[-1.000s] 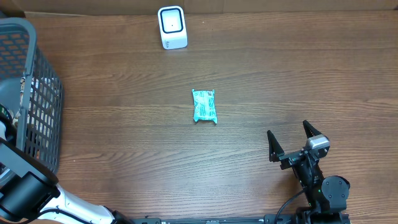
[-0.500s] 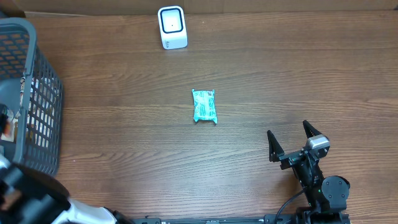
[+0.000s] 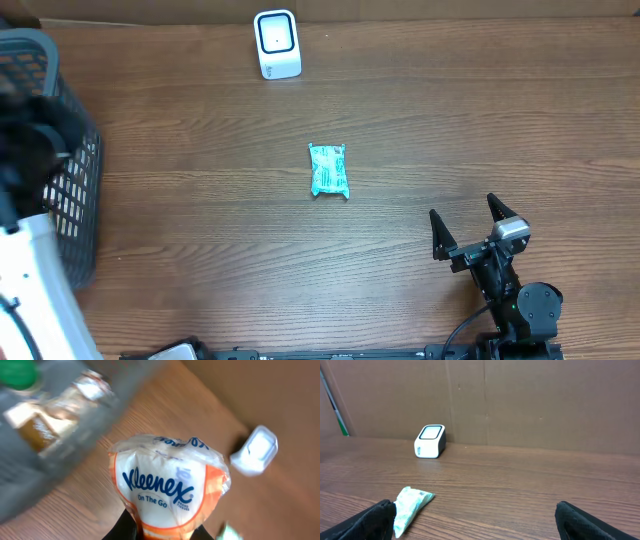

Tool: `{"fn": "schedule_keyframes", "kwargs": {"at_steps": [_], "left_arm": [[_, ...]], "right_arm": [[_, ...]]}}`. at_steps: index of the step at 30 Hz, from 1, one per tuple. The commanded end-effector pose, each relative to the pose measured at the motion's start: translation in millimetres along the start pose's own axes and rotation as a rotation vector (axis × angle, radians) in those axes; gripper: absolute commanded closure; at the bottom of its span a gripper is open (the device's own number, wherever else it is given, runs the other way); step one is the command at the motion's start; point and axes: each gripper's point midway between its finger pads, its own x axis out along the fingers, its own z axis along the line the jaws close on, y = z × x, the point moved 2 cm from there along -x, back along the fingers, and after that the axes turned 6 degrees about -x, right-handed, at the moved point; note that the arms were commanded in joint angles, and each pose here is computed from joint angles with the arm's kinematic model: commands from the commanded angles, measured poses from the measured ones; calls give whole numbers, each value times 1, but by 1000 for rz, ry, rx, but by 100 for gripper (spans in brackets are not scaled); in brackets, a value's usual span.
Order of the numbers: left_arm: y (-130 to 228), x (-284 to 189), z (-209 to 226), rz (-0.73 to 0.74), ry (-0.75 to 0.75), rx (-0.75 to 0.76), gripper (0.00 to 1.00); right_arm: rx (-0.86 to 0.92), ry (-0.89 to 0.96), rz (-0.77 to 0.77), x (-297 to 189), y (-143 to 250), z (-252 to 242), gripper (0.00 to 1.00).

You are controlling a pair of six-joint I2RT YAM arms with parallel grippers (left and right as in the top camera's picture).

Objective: Scan the item barcode
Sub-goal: 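Carry the orange Kleenex pack out and place it left of green packet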

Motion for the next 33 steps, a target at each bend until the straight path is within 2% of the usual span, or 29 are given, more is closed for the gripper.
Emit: {"fn": "schedule_keyframes", "kwargs": {"at_steps": [1, 6, 15, 23, 30, 31, 33], "left_arm": [[25, 7, -24, 12, -37, 158, 96], [82, 34, -64, 137, -54, 341, 96], [188, 101, -106, 374, -151, 559, 96], [274, 167, -108, 495, -315, 688, 96], [318, 219, -80, 553, -494, 687, 96], [323, 224, -77, 563, -508, 690, 93], [330, 232, -71, 581, -532, 698, 78]], "right_arm": [[-3, 8, -5, 0, 2, -1, 0], [-3, 8, -5, 0, 2, -1, 0], [-3, 8, -5, 0, 2, -1, 0], [-3, 8, -5, 0, 2, -1, 0], [-3, 8, -5, 0, 2, -1, 0], [-3, 8, -5, 0, 2, -1, 0], [-3, 8, -5, 0, 2, -1, 0]]}}
